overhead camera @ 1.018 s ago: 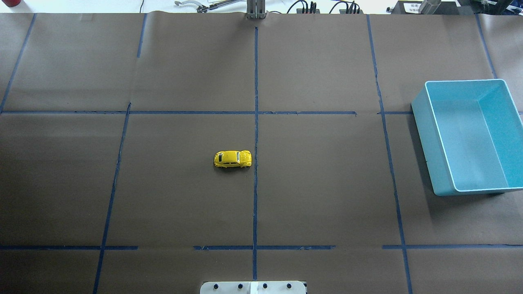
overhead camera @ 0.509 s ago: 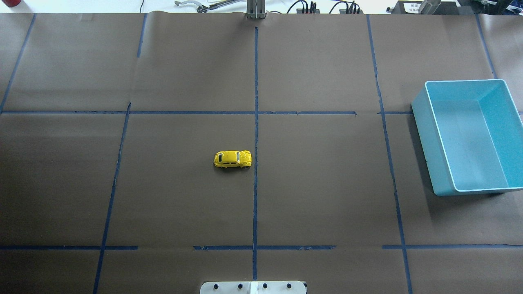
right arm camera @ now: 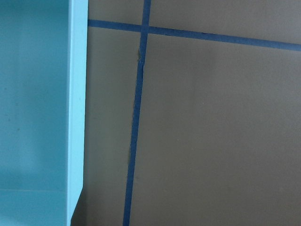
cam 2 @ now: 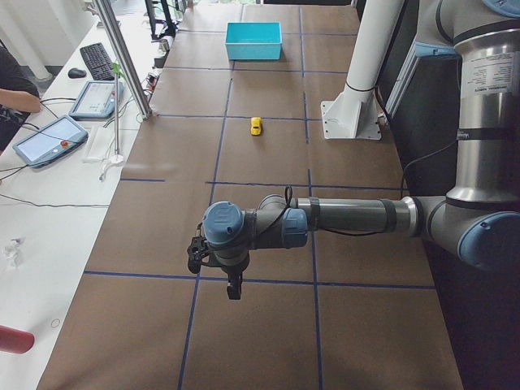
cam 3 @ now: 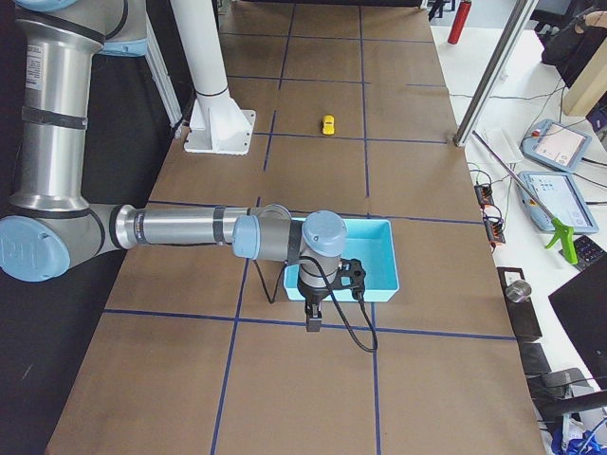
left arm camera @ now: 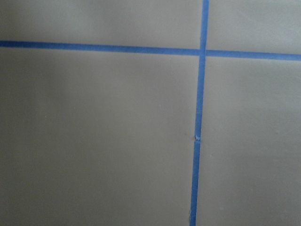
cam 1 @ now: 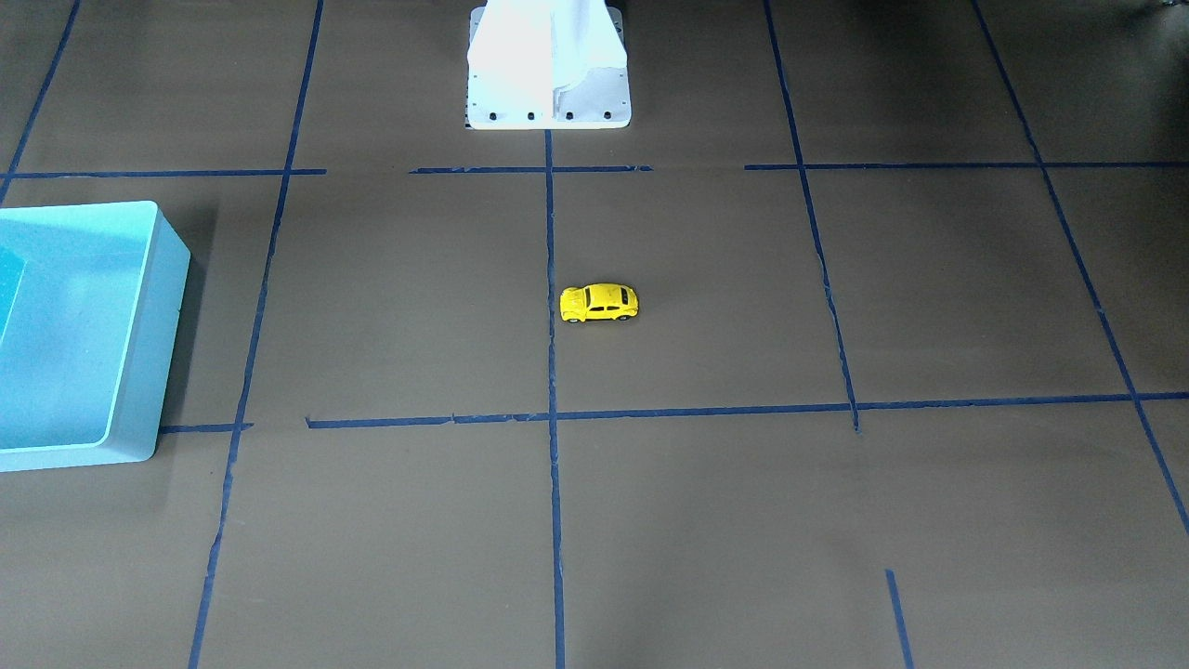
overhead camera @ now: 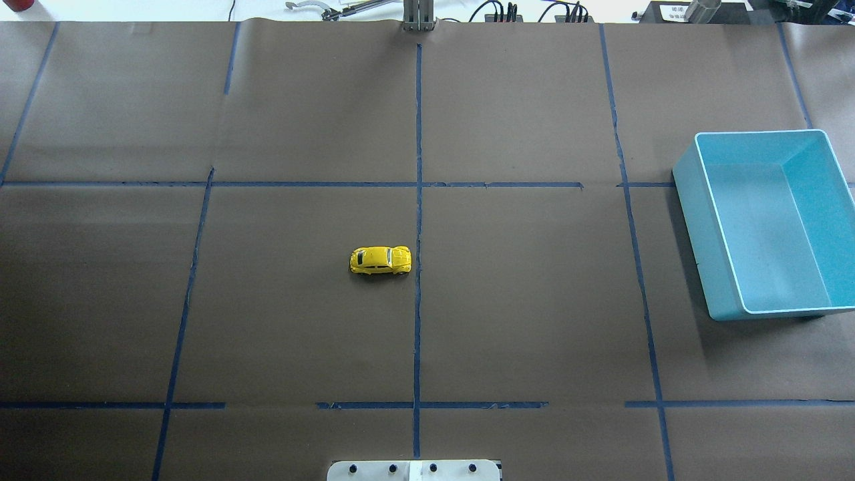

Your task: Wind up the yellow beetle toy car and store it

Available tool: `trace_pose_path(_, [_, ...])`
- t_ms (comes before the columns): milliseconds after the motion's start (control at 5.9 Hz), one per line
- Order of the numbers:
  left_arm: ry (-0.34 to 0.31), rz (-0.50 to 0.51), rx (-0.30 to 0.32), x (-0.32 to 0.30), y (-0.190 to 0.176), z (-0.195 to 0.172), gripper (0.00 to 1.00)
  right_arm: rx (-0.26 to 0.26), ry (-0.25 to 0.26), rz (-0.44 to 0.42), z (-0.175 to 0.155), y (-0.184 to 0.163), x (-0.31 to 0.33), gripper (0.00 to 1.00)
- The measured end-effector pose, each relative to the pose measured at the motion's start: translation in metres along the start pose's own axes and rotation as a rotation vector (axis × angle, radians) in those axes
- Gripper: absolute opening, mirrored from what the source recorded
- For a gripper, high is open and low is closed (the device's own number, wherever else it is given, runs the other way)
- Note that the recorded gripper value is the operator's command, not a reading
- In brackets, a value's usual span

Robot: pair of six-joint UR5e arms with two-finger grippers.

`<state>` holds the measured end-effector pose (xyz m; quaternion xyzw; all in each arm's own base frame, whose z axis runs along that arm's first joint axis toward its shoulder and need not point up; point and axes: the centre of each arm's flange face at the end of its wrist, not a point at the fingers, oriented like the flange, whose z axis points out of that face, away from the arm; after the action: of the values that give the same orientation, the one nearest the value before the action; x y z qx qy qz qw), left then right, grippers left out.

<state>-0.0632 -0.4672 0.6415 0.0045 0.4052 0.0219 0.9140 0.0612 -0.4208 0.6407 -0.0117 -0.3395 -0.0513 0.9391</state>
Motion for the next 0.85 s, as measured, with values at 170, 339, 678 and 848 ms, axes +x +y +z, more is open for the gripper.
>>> trace_pose_path(170, [0.033,0.113,0.012,0.053,-0.033,-0.007,1.00,0.000,0.000,0.000,0.000,0.000,0.000,1.00])
trace_pose_path(339, [0.052,0.244,0.031,0.121,-0.071,-0.015,1.00,0.000,0.001,0.000,0.000,-0.001,0.000,1.00])
trace_pose_path(678, [0.086,0.497,0.048,0.264,-0.112,-0.017,1.00,0.000,0.000,0.000,0.000,-0.002,0.000,1.00])
trace_pose_path(848, [0.105,0.596,0.056,0.323,-0.116,-0.018,1.00,0.000,0.000,0.000,0.000,-0.002,0.000,1.00])
